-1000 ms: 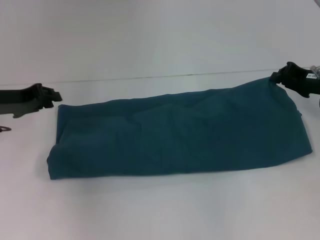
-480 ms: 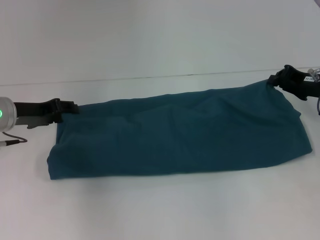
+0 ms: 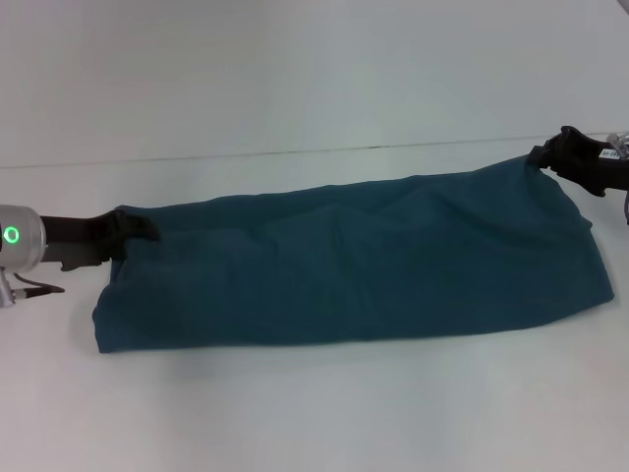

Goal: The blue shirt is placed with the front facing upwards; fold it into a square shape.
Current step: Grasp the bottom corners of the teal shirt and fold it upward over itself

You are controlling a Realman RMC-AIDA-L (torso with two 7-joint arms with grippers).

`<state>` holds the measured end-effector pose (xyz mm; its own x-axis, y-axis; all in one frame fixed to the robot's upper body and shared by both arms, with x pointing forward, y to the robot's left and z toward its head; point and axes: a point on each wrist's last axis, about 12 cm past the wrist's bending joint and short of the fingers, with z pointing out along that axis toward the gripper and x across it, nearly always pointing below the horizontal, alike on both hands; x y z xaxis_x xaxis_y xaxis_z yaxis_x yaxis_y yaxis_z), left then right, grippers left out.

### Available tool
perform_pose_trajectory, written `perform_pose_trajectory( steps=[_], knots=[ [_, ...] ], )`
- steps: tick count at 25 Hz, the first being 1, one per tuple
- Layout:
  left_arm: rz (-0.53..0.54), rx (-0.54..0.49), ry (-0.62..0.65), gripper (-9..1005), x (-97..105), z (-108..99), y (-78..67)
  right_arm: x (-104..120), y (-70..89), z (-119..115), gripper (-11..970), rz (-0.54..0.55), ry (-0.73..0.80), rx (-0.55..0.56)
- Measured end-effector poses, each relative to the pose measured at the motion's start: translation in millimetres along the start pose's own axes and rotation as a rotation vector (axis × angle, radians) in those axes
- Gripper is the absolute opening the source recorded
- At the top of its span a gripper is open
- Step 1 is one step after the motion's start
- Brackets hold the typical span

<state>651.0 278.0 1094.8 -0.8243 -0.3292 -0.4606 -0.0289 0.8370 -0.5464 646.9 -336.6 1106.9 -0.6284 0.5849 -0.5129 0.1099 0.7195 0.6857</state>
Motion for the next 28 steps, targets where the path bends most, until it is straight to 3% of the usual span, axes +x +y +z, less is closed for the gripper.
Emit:
perform_pose_trajectory(
  steps=[15, 28],
  knots=[
    [0.023, -0.074, -0.012, 585, 2.3, 11.1, 2.3, 0.2, -0.8, -0.4, 20, -0.003, -0.001, 0.001],
    [0.074, -0.070, 0.017, 547, 3.9, 17.6, -10.6, 0.0, -1.6, -0.7, 20, -0.001, -0.004, 0.004]
  ],
)
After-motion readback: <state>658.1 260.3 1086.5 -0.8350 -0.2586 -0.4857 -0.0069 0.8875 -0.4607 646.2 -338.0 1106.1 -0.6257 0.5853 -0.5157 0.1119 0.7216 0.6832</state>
